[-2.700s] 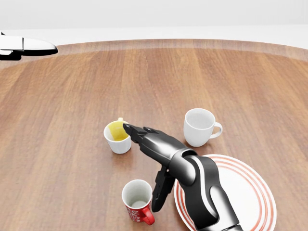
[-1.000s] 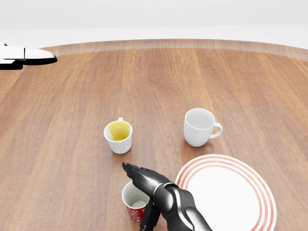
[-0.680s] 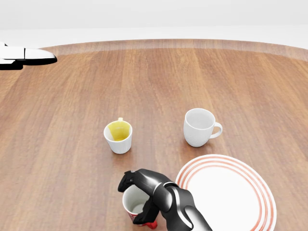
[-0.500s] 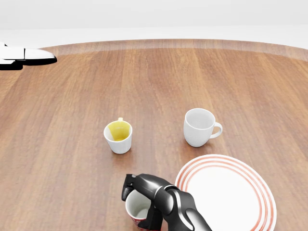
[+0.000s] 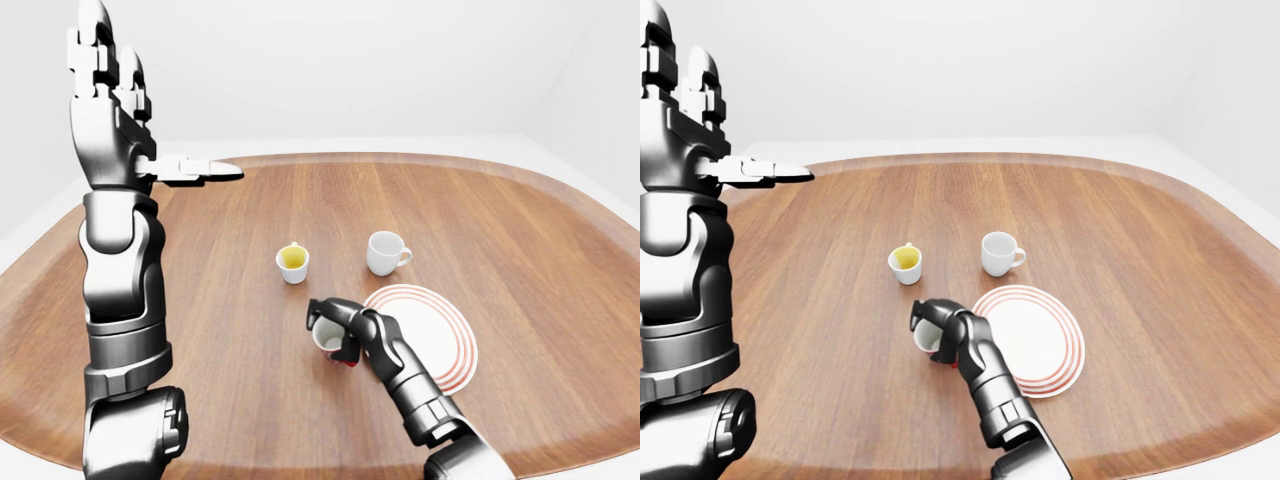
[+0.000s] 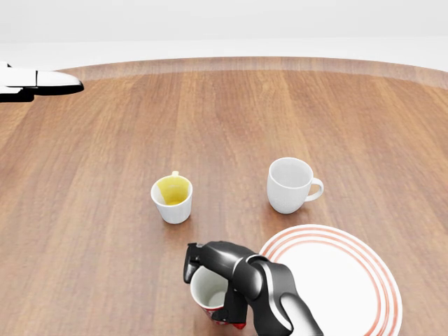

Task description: Pick up the red mug and put it on the plate

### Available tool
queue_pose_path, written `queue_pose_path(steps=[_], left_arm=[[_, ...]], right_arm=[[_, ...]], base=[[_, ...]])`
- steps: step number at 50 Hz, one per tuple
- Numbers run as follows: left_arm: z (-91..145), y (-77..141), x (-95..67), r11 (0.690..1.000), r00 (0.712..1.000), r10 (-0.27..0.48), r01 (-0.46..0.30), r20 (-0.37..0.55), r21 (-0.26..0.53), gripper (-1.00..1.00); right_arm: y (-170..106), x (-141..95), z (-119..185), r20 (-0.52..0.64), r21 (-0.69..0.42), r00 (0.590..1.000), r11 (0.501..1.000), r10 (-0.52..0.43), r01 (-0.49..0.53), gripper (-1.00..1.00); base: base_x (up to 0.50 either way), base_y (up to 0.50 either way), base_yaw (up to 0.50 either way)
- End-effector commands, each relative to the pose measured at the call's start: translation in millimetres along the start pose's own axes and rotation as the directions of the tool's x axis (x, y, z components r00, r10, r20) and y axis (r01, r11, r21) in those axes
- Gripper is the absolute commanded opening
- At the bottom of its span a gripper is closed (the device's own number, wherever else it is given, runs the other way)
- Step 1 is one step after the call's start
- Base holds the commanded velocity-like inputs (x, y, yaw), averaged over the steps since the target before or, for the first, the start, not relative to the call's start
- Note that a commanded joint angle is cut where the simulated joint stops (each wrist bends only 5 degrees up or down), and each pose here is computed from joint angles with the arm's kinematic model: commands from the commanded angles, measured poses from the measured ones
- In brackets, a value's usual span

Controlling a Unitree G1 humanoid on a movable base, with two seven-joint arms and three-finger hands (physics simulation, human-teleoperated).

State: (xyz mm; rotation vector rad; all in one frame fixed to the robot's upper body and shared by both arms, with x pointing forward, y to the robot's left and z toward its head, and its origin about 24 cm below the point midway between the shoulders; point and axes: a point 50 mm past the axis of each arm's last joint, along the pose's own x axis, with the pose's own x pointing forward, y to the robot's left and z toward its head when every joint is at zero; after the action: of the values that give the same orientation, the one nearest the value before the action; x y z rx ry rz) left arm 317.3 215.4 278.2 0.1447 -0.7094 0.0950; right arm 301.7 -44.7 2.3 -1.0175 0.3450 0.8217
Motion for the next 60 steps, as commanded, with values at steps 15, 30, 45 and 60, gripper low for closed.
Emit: queue_pose_path(steps=[15, 30, 45, 60], left_arm=[[6.2, -6.5, 2.3, 1.000, 1.000, -0.015, 0.015, 0.027, -0.001, 1.00], [7.5, -7.7, 3.7, 1.000, 0.999, -0.024, 0.024, 0.032, 0.007, 1.00], [7.7, -11.3, 3.2, 1.000, 0.999, -0.031, 0.031, 0.035, 0.007, 1.00], [8.0, -11.9, 2.5, 1.000, 0.999, -0.031, 0.031, 0.037, 0.006, 1.00]], right_arm=[[-62.8, -45.5, 16.9, 0.124, -0.046, 0.972, 0.978, -0.198, 0.205, -1.00], [-79.9, -62.5, 7.1, 0.107, -0.066, 0.962, 0.964, -0.251, 0.258, -1.00], [-90.5, -76.2, -11.5, 0.072, -0.049, 0.950, 0.951, -0.303, 0.306, -1.00], [-89.5, -86.1, -25.7, 0.057, -0.014, 0.944, 0.945, -0.324, 0.326, -1.00]], base=[[0.00, 0.00, 0.00], [0.00, 0.00, 0.00], [0.00, 0.00, 0.00], [0.00, 0.00, 0.00]])
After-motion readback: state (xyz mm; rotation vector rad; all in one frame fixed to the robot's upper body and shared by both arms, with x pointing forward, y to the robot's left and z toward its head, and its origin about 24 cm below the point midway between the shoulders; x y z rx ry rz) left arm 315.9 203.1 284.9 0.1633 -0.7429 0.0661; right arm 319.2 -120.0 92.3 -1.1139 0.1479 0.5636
